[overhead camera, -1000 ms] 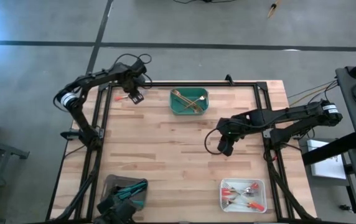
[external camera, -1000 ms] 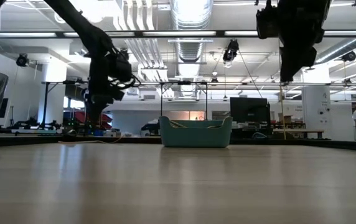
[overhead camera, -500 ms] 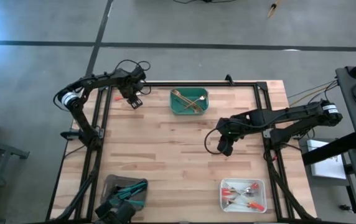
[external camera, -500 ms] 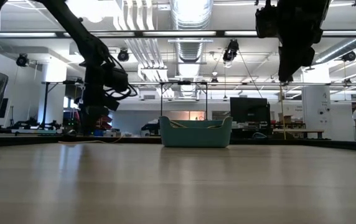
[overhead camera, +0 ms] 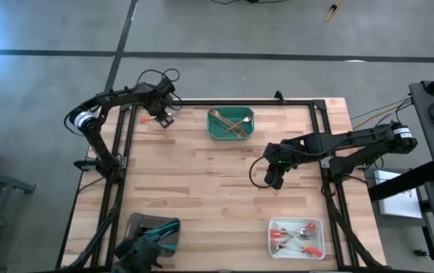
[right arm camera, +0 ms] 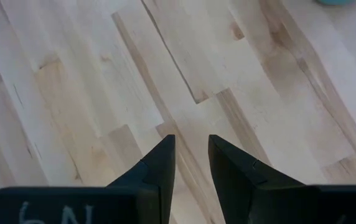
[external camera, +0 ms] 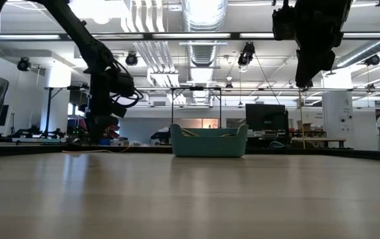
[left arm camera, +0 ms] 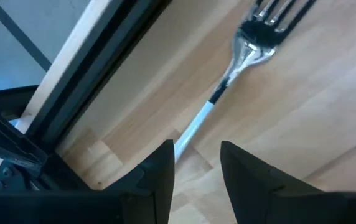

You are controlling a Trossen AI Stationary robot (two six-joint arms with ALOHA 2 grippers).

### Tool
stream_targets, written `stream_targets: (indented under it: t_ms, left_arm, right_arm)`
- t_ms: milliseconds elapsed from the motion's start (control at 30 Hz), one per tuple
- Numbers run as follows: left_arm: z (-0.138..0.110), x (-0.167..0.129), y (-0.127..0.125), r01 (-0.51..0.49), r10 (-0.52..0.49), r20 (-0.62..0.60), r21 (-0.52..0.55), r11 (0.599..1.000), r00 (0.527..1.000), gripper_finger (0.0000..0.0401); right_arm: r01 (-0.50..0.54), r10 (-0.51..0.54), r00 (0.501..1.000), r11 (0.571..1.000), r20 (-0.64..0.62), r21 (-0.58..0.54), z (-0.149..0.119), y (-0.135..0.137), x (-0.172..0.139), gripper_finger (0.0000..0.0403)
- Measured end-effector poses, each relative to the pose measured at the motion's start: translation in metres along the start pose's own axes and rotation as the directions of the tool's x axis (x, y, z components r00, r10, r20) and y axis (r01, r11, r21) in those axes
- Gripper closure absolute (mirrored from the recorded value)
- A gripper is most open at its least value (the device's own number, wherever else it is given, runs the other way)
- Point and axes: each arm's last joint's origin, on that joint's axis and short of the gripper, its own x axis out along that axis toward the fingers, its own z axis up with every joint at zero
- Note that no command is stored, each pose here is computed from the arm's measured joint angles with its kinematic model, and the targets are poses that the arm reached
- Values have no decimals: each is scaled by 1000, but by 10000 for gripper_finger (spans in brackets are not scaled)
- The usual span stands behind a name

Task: Sort silverware by color (type)
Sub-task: Put the orange fork into the white bin

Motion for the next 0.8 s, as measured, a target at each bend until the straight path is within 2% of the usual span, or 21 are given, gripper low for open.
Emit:
stream_targets:
  t_ms: [433,600,800]
  left_arm:
    - [16,2,9,7,-7,-8,-19,1000,1000,288]
    - [21,-4,10,82,-82,-63,-3,997,995,288]
    - [26,-14,9,167,-166,-16,11,986,986,288]
  right_arm:
    - [13,-13,1000,1000,9,0,0,0,0,314]
    - [13,-13,1000,1000,9,3,0,0,0,314]
    - [14,-14,1000,1000,9,0,0,0,0,314]
